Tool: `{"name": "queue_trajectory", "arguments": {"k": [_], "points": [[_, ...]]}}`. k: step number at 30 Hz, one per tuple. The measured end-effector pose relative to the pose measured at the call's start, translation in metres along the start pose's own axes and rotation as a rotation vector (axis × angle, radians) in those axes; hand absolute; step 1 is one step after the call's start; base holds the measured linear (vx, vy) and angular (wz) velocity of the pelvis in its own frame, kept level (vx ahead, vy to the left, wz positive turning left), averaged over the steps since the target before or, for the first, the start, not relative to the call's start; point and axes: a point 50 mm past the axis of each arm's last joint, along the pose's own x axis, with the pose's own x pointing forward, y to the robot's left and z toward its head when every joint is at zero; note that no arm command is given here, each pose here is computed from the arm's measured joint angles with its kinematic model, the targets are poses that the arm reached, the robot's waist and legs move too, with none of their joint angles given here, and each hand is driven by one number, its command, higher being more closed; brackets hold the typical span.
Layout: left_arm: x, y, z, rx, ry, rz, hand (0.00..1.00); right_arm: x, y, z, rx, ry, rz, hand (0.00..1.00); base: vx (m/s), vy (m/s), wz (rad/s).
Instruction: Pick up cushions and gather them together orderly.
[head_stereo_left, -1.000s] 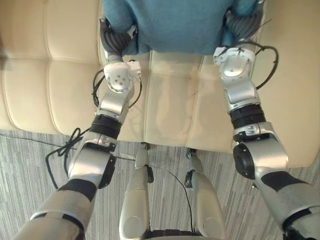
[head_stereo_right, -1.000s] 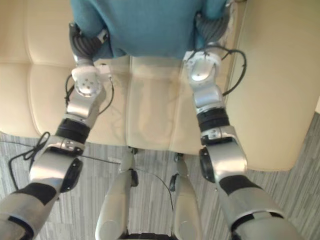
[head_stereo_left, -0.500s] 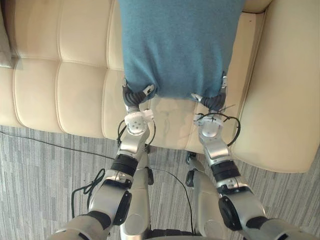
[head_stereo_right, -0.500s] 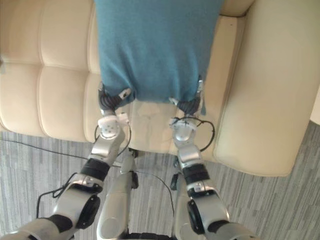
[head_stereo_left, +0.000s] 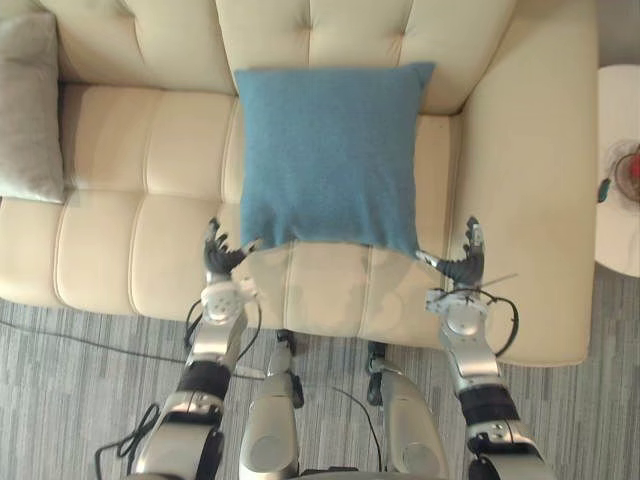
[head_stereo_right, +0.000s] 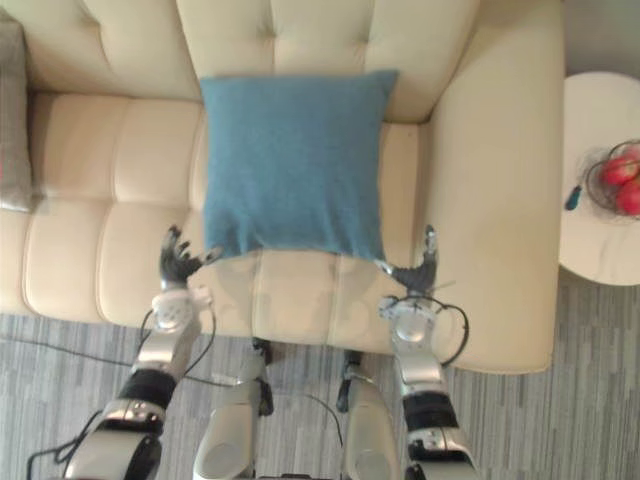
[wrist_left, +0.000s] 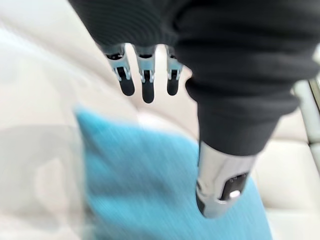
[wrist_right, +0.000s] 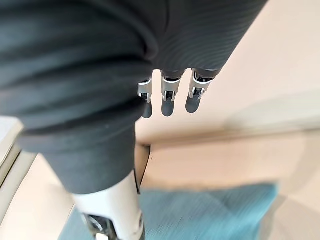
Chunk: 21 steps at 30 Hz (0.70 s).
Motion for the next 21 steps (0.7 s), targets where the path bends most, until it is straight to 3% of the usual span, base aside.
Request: {"name": "queue_trajectory", "arguments": {"k": [7, 15, 21], "points": [[-0.067, 0.042, -0.090, 0.076, 0.305, 0.028, 0.00, -0.055, -0.017, -0.078, -0.051, 0.301, 0.071, 0.00, 0.12, 0.015, 0.06], [-0.135, 0.052, -0.158, 0.174, 0.638, -0.097, 0.00, -0.113, -0.007, -0.144, -0.045, 0.648, 0.197, 0.00, 0.06, 0.015, -0.01], [-0.160, 0.057, -0.180, 0.266, 0.764, -0.160, 0.00, -0.143, -0.013, -0.169, -0.068, 0.810, 0.226, 0.00, 0.01, 0.003, -0.06]]}}
